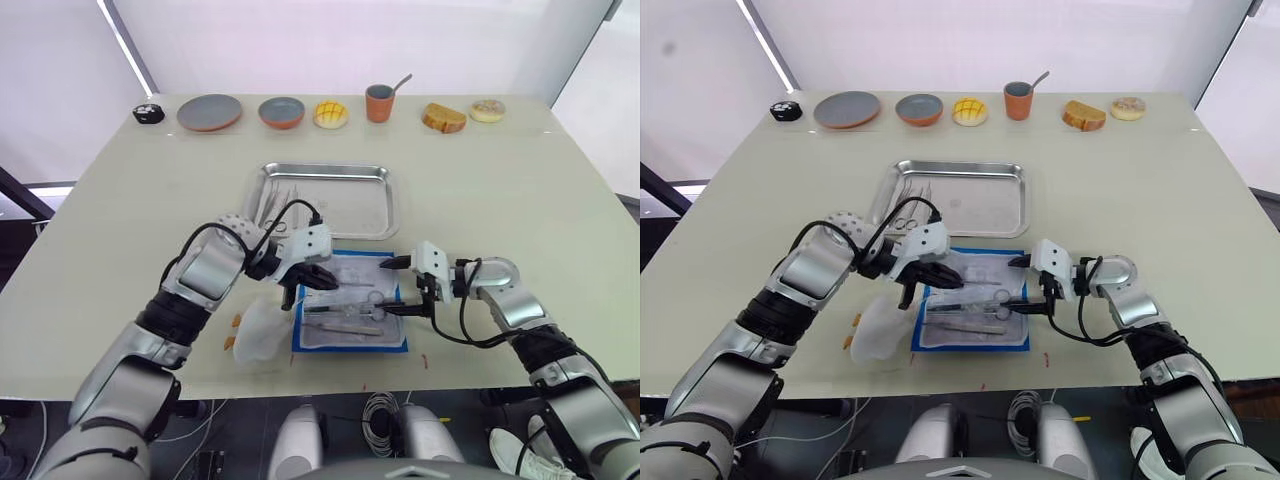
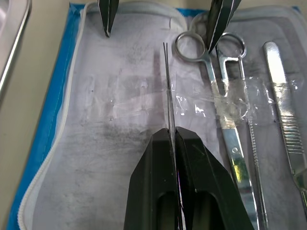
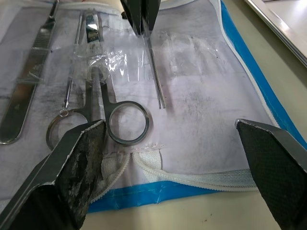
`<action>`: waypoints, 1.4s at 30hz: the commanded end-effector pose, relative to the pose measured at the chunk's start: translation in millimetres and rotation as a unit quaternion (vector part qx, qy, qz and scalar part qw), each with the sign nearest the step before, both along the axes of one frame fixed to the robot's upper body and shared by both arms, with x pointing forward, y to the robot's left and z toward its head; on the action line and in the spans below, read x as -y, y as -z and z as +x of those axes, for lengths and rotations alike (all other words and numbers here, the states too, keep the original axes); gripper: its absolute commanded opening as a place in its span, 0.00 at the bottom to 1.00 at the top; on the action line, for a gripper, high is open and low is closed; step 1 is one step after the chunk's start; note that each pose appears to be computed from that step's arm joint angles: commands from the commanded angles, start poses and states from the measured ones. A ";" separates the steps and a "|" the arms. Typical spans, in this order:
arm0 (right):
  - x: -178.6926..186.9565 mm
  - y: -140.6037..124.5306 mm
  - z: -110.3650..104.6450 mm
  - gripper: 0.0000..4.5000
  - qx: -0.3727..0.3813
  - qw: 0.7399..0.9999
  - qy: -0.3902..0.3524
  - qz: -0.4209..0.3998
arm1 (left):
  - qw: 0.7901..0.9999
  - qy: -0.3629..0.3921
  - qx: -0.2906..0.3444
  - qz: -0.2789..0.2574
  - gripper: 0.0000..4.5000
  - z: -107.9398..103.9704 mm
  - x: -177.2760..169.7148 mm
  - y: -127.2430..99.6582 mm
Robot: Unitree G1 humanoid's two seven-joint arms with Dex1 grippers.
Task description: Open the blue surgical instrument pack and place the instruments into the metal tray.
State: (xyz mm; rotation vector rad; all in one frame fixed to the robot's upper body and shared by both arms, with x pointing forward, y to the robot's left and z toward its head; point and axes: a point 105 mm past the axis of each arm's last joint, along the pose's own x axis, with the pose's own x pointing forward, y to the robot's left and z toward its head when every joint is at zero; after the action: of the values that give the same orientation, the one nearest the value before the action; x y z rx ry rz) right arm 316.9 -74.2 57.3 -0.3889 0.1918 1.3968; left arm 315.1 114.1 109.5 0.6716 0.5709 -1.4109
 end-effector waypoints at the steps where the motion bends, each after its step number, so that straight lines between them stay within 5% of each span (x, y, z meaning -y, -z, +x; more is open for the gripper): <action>1: 17.6 61.3 -20.1 1.00 -0.082 0.991 0.015 -0.105 | 1.000 0.012 0.011 0.020 0.00 1.1 -3.5 -17.1; 17: 18.9 65.9 -24.6 1.00 -0.092 0.990 0.020 -0.104 | 0.999 -0.028 0.000 0.043 0.00 -12.2 -56.3 -37.9; 25: 18.6 65.2 -23.4 1.00 -0.094 0.990 0.015 -0.104 | 0.992 -0.116 0.039 -0.038 0.00 -10.6 -75.3 -61.4; 30: 18.2 62.7 -20.3 1.00 -0.093 0.990 0.011 -0.104 | 0.965 -0.226 0.096 -0.097 0.00 16.4 -77.0 -74.8; 38: 21.5 58.1 -15.7 1.00 -0.088 0.990 0.009 -0.107 | 0.845 -0.470 0.146 -0.209 0.00 79.8 -55.0 -90.0; 42: 23.0 57.4 -15.8 1.00 -0.088 0.990 0.007 -0.108 | 0.814 -0.525 0.134 -0.208 0.00 91.1 -41.7 -84.0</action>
State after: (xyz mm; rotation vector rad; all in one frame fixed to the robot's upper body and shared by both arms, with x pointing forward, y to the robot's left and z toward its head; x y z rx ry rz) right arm 319.0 -70.2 57.4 -0.4017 0.2100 1.4244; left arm 402.6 146.7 178.1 0.1051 0.3252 -0.4100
